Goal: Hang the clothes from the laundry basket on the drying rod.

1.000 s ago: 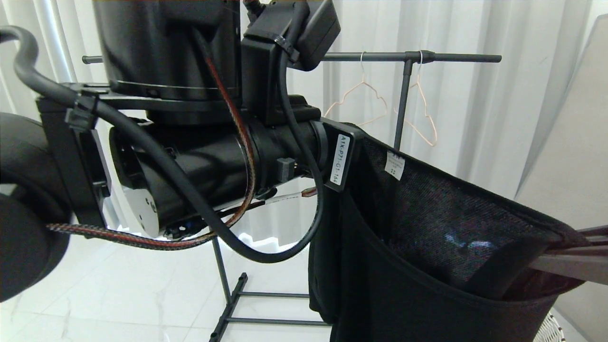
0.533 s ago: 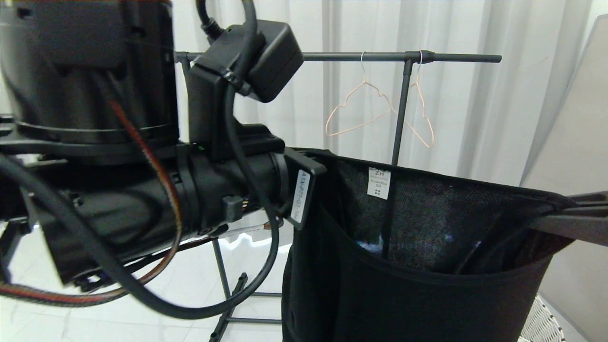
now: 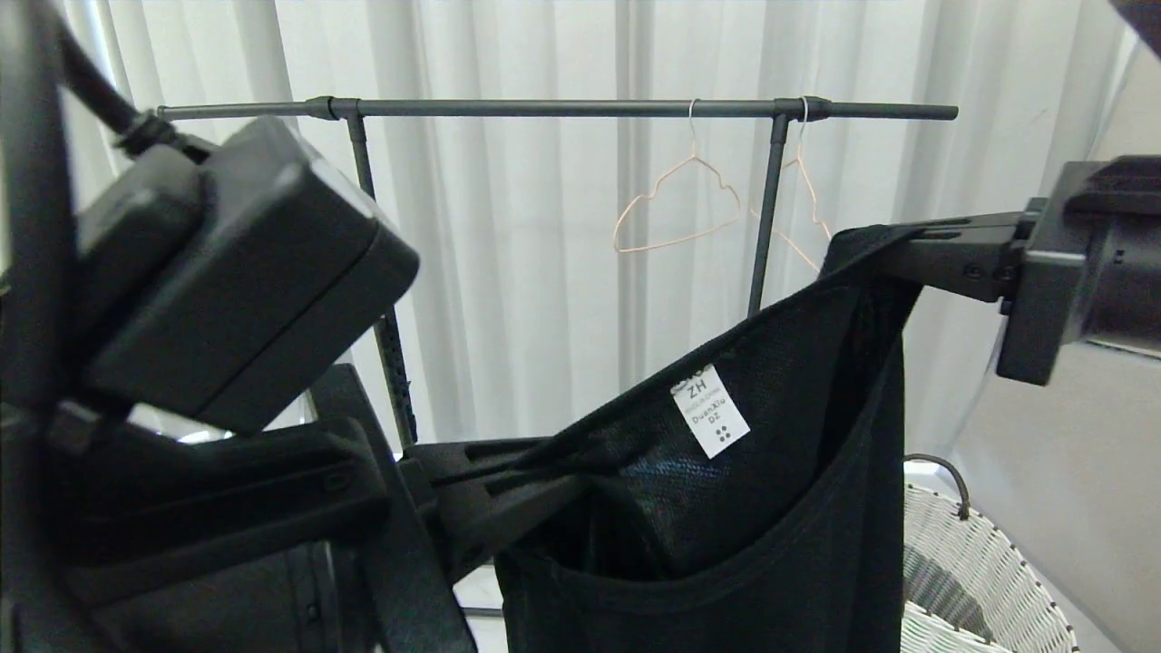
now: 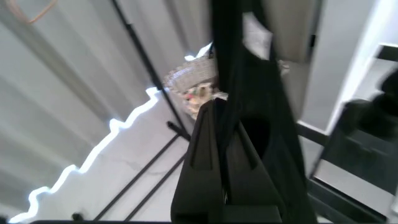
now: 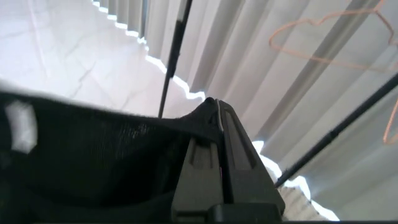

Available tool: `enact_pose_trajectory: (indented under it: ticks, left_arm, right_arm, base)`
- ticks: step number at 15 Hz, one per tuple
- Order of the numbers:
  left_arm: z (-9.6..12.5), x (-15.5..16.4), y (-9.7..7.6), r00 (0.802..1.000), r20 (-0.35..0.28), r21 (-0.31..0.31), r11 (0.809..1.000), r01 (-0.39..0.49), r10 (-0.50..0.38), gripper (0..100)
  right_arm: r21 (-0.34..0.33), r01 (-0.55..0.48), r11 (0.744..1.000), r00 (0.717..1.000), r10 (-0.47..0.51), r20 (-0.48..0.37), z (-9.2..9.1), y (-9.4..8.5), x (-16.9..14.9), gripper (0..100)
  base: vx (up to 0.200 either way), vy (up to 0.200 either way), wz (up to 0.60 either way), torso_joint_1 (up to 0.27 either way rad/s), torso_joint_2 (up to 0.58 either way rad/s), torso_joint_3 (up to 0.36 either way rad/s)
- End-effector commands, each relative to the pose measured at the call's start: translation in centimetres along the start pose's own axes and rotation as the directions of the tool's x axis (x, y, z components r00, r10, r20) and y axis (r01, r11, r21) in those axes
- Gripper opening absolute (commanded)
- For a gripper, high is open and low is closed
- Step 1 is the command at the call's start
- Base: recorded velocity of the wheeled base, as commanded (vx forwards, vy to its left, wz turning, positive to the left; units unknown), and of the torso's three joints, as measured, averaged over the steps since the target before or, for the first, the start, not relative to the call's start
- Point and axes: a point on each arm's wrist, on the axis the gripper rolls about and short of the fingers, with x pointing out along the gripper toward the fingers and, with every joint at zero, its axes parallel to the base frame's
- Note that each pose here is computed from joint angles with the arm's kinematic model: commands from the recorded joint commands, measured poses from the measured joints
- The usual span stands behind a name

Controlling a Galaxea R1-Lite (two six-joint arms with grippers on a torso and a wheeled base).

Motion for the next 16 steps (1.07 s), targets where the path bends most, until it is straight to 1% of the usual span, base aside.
enact_pose_trajectory:
  ticks: [1,7,9,11,12,13,14,15,16]
  left_arm:
    - [0.1,-0.9,-0.7,0.999,0.024,0.008,0.999,0.039,-0.039,0]
    - [0.1,-0.9,-0.7,0.999,0.022,0.007,0.999,0.039,-0.039,0]
    - [0.0,-0.9,-0.5,1.0,0.019,0.004,1.0,0.025,-0.025,0]
    - [-0.1,-0.6,0.9,0.999,0.012,-0.012,0.999,-0.047,0.047,0]
    - [0.1,-0.3,1.9,0.995,0.007,-0.022,0.995,-0.097,0.097,0]
    - [0.2,0.4,3.2,0.987,-0.007,-0.04,0.986,-0.16,0.16,0]
    - [0.6,0.9,4.1,0.979,0.0,-0.052,0.978,-0.204,0.204,0]
    - [1.1,1.2,4.6,0.974,0.018,-0.061,0.973,-0.223,0.225,0]
    - [1.3,1.5,4.8,0.972,0.027,-0.065,0.971,-0.23,0.232,0]
  right_arm:
    - [0.0,-0.006,1.0,0.998,0.006,-0.059,-1.1,0.1,2.4,0]
    - [-0.001,-0.005,1.0,0.998,0.005,-0.061,-1.1,0.2,2.2,0]
    - [-0.008,-0.004,1.0,0.998,0.004,-0.064,-1.0,0.1,0.8,0]
    - [-0.01,-0.009,1.0,0.995,0.008,-0.1,-1.0,0.1,-1.6,0]
    - [-0.031,-0.013,0.999,0.993,0.01,-0.117,-1.0,0.1,-2.9,0]
    - [-0.075,-0.023,0.997,0.991,0.013,-0.135,-1.1,0.1,-4.4,0]
    - [-0.113,-0.041,0.993,0.985,0.022,-0.171,-1.5,0.2,-5.4,0]
    - [-0.132,-0.057,0.99,0.98,0.029,-0.199,-1.7,0.2,-6.2,0]
    - [-0.135,-0.059,0.989,0.979,0.031,-0.201,-1.8,0.3,-6.4,0]
  base:
    - [0.0,0.0,0.0,0.0,0.0,0.0]
    - [0.0,0.0,0.0,0.0,0.0,0.0]
    - [0.0,0.0,0.0,0.0,0.0,0.0]
    - [0.0,0.0,0.0,0.0,0.0,0.0]
    - [0.0,0.0,0.0,0.0,0.0,0.0]
    - [0.0,0.0,0.0,0.0,0.0,0.0]
    - [0.0,0.0,0.0,0.0,0.0,0.0]
    - [0.0,0.0,0.0,0.0,0.0,0.0]
    - [0.0,0.0,0.0,0.0,0.0,0.0]
